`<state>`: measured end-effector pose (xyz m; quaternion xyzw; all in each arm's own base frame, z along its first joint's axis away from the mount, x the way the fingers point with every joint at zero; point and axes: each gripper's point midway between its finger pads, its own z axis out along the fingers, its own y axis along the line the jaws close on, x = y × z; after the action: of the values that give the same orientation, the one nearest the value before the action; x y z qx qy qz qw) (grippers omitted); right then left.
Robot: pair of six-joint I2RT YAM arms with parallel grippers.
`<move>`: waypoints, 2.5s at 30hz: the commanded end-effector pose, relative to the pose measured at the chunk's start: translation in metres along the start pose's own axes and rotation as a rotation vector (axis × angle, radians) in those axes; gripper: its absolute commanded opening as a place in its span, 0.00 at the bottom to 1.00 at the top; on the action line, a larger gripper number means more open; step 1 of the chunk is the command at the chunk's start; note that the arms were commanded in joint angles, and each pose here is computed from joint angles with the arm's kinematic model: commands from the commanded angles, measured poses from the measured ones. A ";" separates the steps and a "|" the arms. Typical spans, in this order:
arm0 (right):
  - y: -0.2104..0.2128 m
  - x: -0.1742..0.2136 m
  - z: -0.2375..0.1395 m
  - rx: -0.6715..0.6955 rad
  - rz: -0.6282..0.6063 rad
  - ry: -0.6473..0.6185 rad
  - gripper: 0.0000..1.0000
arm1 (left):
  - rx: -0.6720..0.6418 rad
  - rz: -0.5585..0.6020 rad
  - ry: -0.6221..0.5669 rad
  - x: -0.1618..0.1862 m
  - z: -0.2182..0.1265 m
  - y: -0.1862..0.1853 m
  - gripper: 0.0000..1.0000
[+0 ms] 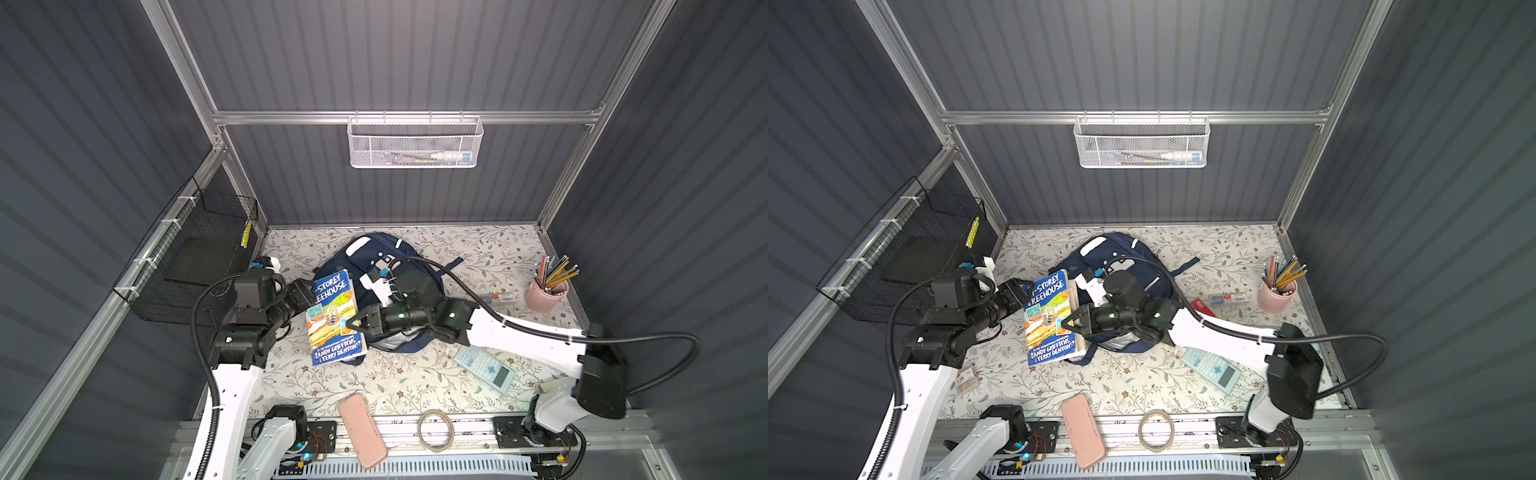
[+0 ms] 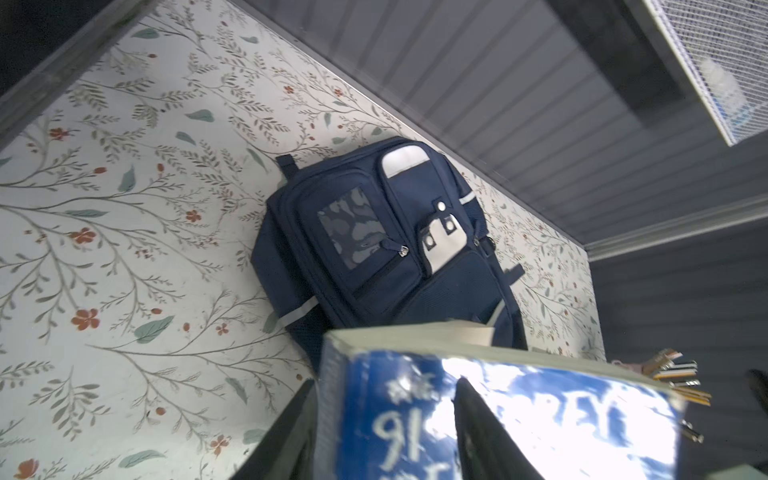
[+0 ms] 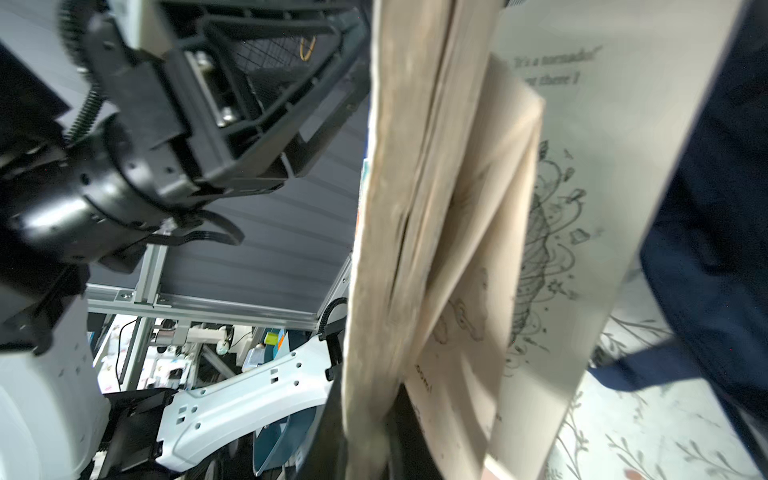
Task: Pack the student bag
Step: 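Lift the 91-Storey paperback with the right gripper while the left gripper moves to the backpack, then lower the paperback into the backpack with the right gripper while left holds it open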
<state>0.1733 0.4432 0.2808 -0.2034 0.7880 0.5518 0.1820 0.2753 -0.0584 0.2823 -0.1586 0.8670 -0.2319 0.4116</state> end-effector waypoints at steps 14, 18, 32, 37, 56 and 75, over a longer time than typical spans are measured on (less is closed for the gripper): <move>-0.135 0.054 -0.233 0.519 0.214 -0.377 0.00 | 0.185 0.639 0.379 0.144 0.112 -0.139 0.63; -0.163 0.067 -0.256 0.556 0.327 -0.407 0.00 | 0.148 0.810 0.359 0.173 0.134 -0.161 0.58; -0.172 0.048 -0.263 0.507 0.343 -0.444 0.00 | -0.021 1.104 0.460 0.253 0.184 -0.139 0.60; -0.179 0.050 -0.263 0.522 0.354 -0.452 0.00 | -0.054 1.164 0.456 0.267 0.194 -0.139 0.55; -0.150 -0.006 -0.193 0.200 0.271 -0.480 0.00 | -0.313 1.188 0.081 0.094 0.102 -0.195 0.00; -0.223 -0.130 -0.022 0.087 0.276 -0.445 0.00 | -0.163 1.062 0.062 0.069 0.079 -0.219 0.00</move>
<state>0.3804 0.3527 0.1455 0.0537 0.8053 0.5409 0.2369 0.3178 -0.2981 0.2652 0.2973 0.8636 0.1154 0.3905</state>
